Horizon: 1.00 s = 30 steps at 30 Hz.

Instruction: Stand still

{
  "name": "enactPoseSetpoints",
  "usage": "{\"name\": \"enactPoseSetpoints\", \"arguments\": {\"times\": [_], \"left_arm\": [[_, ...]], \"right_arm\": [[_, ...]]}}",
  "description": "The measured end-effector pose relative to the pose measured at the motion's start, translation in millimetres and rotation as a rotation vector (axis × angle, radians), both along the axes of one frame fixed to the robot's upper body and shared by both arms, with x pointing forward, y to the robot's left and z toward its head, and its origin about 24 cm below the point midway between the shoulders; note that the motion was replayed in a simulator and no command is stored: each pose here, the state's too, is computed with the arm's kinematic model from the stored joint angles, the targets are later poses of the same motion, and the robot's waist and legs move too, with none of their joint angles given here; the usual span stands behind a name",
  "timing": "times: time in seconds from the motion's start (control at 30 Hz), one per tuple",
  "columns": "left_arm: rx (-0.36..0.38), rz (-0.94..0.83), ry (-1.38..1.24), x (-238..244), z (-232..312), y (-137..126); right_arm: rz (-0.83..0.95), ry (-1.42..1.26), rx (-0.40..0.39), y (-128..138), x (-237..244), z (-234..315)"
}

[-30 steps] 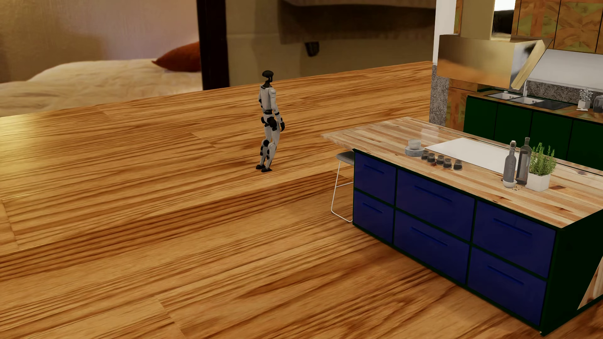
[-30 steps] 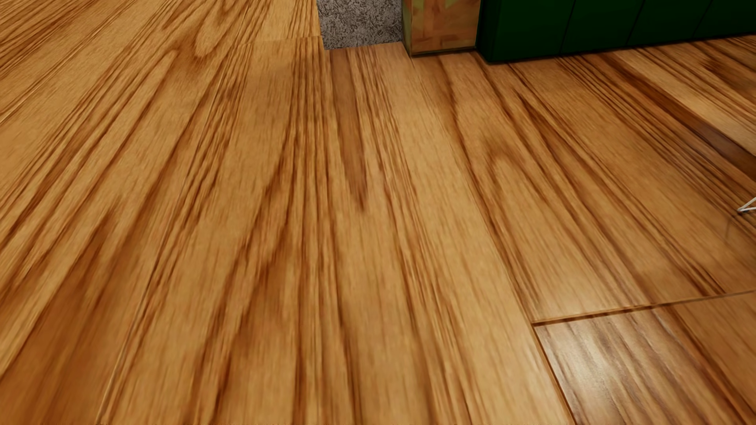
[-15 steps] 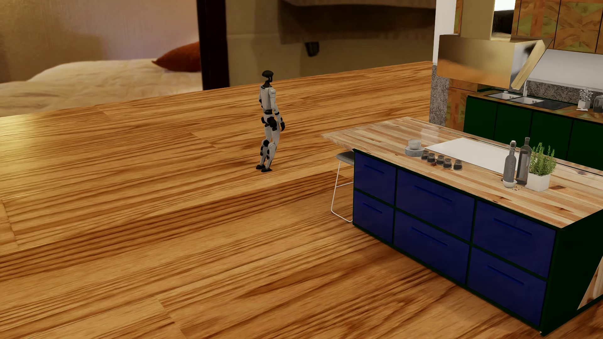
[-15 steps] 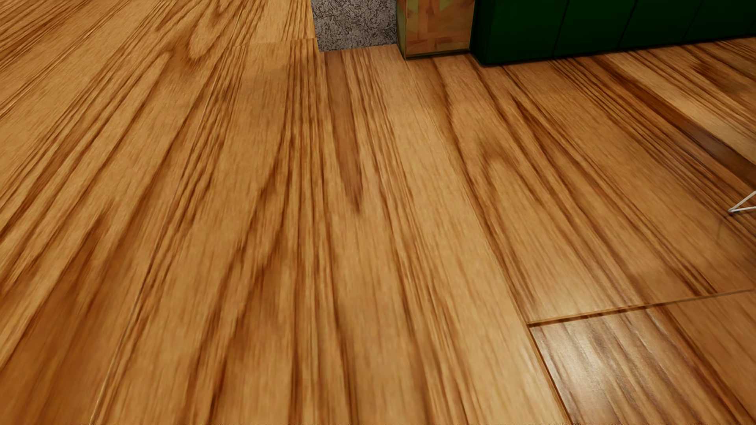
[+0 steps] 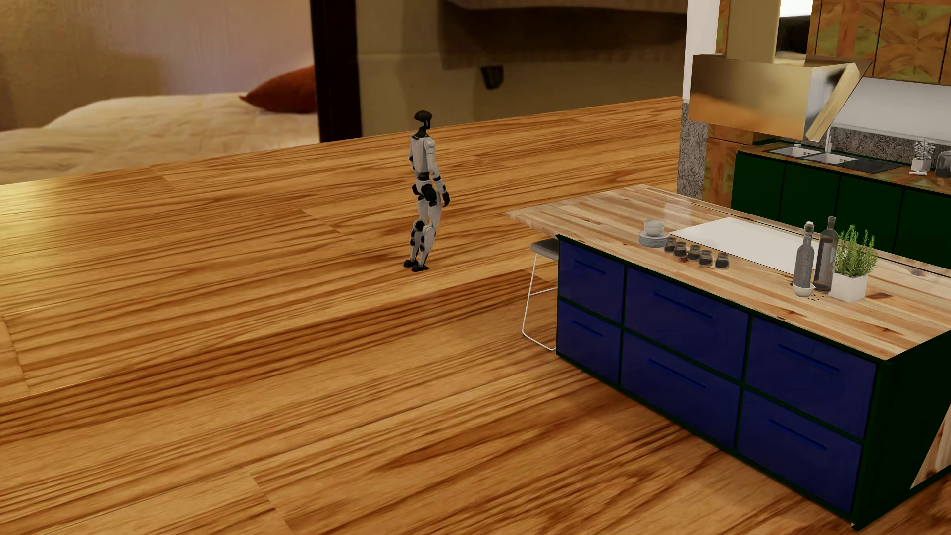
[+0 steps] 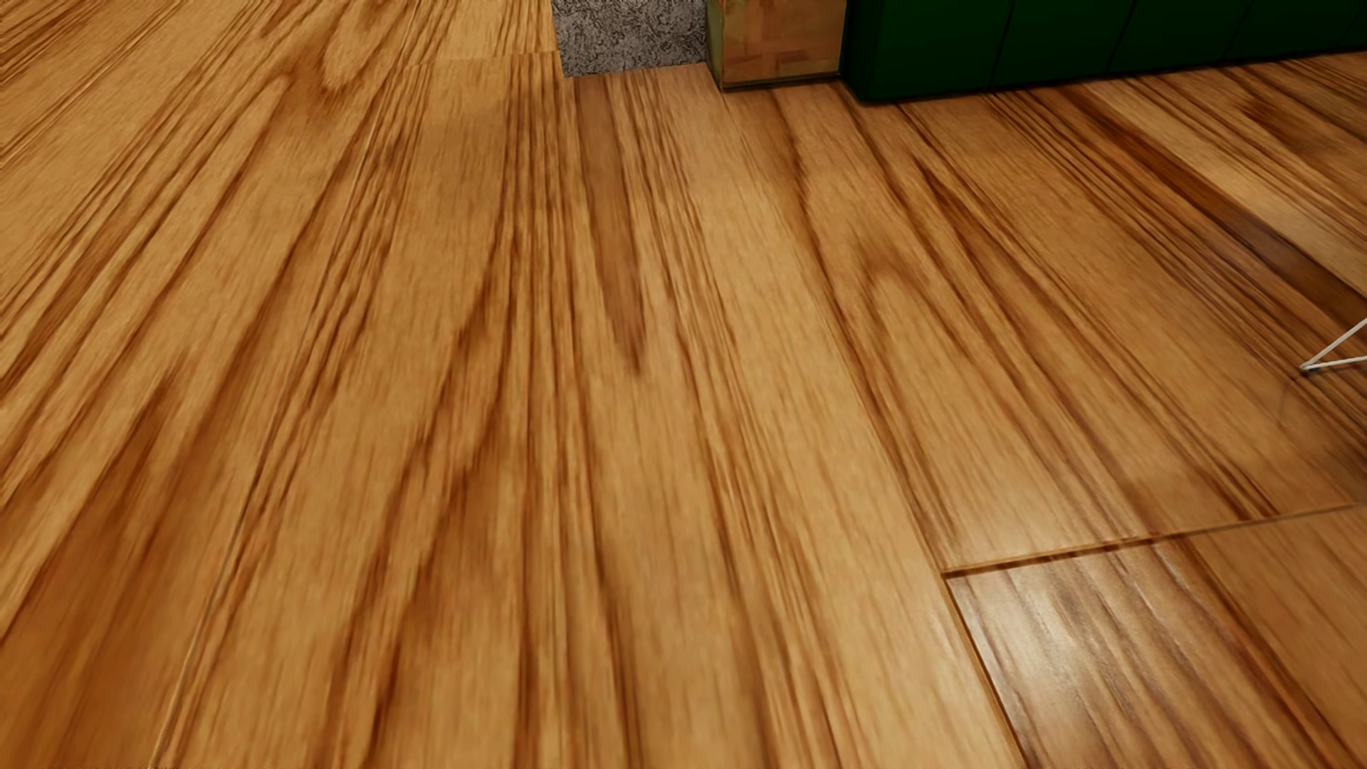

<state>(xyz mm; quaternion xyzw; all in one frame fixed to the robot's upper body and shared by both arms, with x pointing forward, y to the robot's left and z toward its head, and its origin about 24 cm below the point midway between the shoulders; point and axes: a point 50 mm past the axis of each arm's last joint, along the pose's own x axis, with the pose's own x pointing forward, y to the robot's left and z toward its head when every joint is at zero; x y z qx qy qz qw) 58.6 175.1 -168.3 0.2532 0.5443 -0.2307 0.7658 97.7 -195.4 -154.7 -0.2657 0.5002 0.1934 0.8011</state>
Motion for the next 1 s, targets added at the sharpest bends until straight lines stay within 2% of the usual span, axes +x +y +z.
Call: {"name": "enactPoseSetpoints", "arguments": {"times": [1.0], "left_arm": [[-0.005,-0.004,-0.005,0.8,0.5,-1.2]], "right_arm": [[0.005,0.003,0.004,1.6,-1.6,-0.4]]}}
